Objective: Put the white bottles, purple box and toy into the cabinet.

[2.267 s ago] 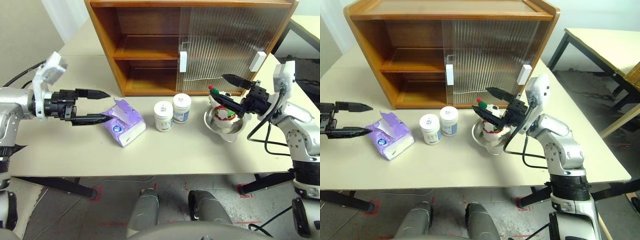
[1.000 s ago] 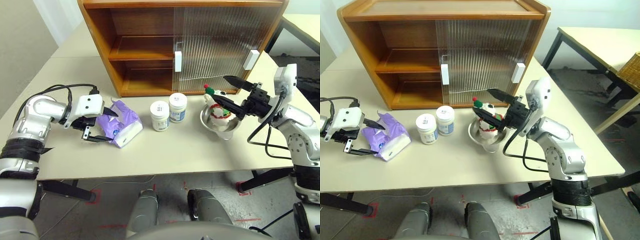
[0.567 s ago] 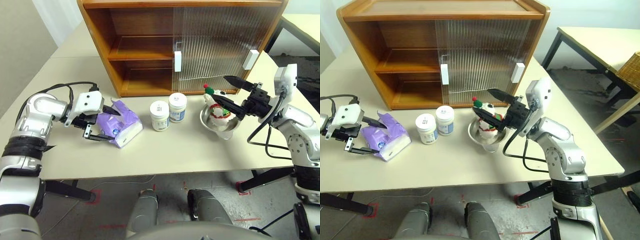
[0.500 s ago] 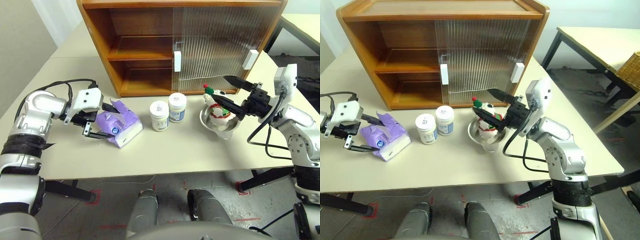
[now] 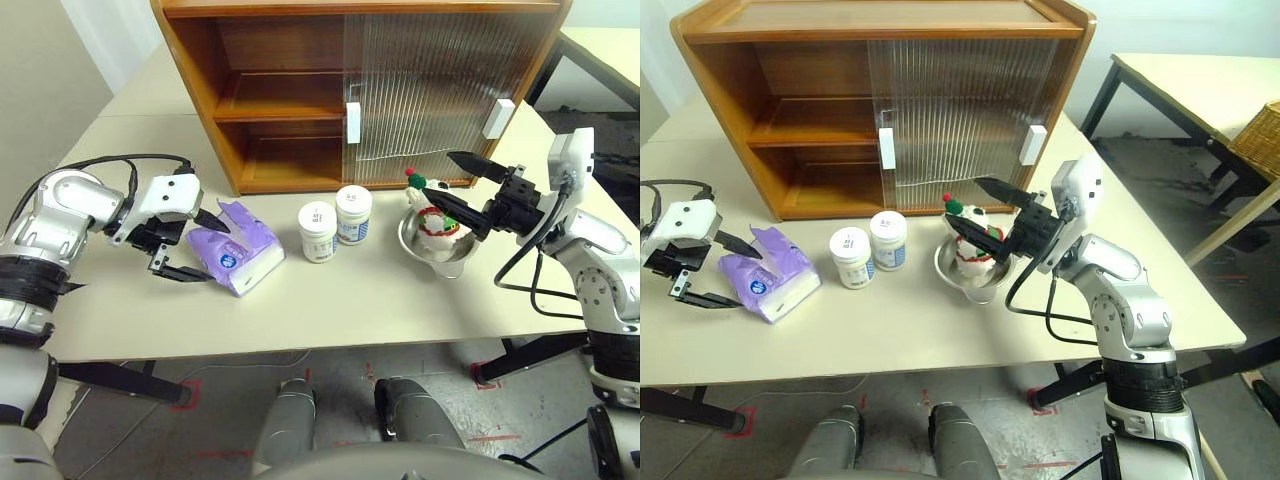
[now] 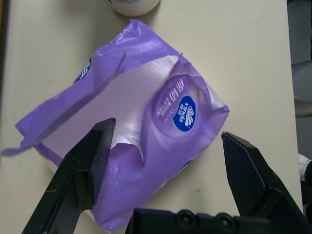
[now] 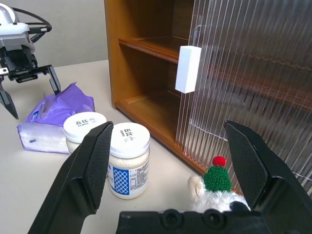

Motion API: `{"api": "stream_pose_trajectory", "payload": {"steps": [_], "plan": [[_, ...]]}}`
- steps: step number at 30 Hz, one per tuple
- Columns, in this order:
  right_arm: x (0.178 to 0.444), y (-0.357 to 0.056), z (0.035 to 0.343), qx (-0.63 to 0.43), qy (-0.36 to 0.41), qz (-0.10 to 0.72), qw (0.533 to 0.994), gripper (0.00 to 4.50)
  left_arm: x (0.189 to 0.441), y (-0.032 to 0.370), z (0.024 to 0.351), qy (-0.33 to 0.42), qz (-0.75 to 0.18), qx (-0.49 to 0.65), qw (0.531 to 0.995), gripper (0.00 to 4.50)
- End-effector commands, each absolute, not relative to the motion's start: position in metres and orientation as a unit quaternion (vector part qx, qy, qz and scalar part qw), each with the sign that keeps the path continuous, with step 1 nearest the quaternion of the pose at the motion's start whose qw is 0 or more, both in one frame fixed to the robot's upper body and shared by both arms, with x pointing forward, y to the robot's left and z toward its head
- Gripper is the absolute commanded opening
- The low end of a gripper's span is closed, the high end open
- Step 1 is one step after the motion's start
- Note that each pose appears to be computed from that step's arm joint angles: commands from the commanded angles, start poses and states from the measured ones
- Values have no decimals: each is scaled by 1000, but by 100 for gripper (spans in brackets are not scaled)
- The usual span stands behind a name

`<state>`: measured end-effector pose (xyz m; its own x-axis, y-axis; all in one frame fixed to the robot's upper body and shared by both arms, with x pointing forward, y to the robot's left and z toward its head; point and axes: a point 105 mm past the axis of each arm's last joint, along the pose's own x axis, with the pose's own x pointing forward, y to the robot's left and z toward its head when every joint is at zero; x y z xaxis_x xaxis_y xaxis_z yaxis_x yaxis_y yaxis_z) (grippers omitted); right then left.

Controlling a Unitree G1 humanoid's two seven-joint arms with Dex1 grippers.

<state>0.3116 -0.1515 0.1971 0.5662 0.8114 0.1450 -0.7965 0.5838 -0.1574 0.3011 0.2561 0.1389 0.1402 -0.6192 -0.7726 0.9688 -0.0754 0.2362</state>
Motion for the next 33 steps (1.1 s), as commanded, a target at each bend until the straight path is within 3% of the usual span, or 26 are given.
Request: {"api": "stream_pose_trajectory", "payload": {"steps": [1, 13, 16, 27, 33], "plan": [[311, -154, 197, -41, -97, 451, 886, 450, 296, 253, 126, 228, -633, 395, 625, 449], [311, -155, 197, -44, -97, 449, 887, 450, 285, 253, 109, 238, -647, 390, 611, 449], [311, -155, 198, -43, -98, 449, 887, 450, 287, 254, 102, 239, -646, 390, 611, 388], [311, -156, 199, -44, -101, 444, 889, 450, 299, 252, 97, 220, -639, 402, 619, 16], [312, -156, 199, -45, -102, 443, 889, 450, 310, 250, 113, 205, -631, 416, 622, 3]]}}
